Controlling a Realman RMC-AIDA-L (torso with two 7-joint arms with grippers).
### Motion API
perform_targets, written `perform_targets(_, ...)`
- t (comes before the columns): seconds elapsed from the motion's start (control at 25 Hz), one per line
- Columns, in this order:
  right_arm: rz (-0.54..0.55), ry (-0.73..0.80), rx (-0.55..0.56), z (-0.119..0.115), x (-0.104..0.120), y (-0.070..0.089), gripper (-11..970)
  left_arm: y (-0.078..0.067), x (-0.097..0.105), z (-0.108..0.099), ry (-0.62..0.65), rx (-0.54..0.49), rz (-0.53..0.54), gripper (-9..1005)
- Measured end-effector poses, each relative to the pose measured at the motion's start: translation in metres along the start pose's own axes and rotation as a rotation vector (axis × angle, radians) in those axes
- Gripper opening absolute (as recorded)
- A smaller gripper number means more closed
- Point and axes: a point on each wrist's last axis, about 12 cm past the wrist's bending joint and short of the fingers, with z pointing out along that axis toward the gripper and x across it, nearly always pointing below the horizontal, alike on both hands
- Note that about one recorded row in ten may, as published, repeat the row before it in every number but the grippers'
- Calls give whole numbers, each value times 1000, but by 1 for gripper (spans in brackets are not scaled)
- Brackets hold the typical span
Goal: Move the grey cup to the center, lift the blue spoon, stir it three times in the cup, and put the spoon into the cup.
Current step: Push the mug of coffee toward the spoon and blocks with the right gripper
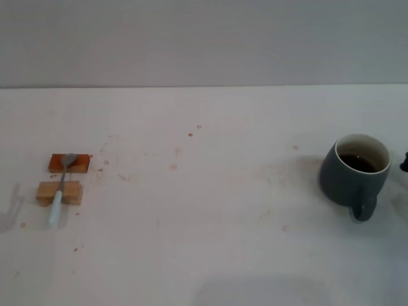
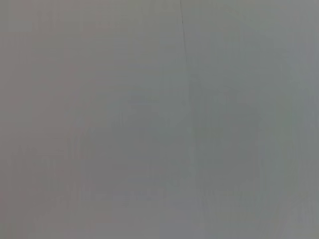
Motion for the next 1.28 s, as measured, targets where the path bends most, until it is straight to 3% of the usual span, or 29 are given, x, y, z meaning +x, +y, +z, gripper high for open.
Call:
perform_targets(0.6, -11, 35, -123, -2, 4, 30, -1, -1, -1, 1, -4, 2, 1, 808)
perform_targets(1.28, -35, 69, -355, -2, -3, 90, -2, 0, -1, 1, -6, 2, 5, 802)
